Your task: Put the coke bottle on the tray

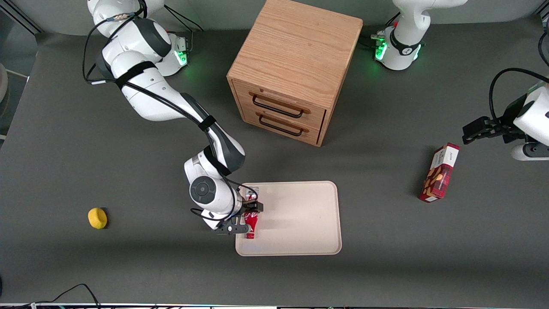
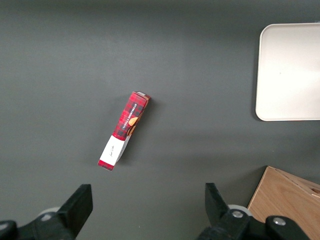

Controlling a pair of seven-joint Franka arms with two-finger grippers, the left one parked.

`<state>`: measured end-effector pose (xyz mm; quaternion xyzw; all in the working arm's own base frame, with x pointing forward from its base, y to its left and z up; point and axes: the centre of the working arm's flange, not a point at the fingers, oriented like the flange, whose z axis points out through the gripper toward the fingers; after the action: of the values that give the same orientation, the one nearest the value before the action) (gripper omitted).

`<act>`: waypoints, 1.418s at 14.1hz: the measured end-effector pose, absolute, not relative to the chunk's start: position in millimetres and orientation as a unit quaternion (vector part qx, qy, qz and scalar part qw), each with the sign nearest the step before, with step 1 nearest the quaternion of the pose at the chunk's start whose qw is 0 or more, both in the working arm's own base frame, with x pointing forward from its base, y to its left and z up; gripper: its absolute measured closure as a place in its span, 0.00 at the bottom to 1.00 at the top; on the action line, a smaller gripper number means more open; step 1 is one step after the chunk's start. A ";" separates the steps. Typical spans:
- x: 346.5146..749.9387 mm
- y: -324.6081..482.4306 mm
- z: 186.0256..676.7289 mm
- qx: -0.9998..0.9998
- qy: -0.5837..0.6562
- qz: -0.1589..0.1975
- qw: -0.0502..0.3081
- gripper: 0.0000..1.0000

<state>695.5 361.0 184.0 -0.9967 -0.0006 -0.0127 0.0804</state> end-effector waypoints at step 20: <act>574.8 122.3 654.0 -0.991 0.123 0.035 -0.030 0.00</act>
<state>574.8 122.3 654.0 -0.9913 0.1232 0.0354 -0.0300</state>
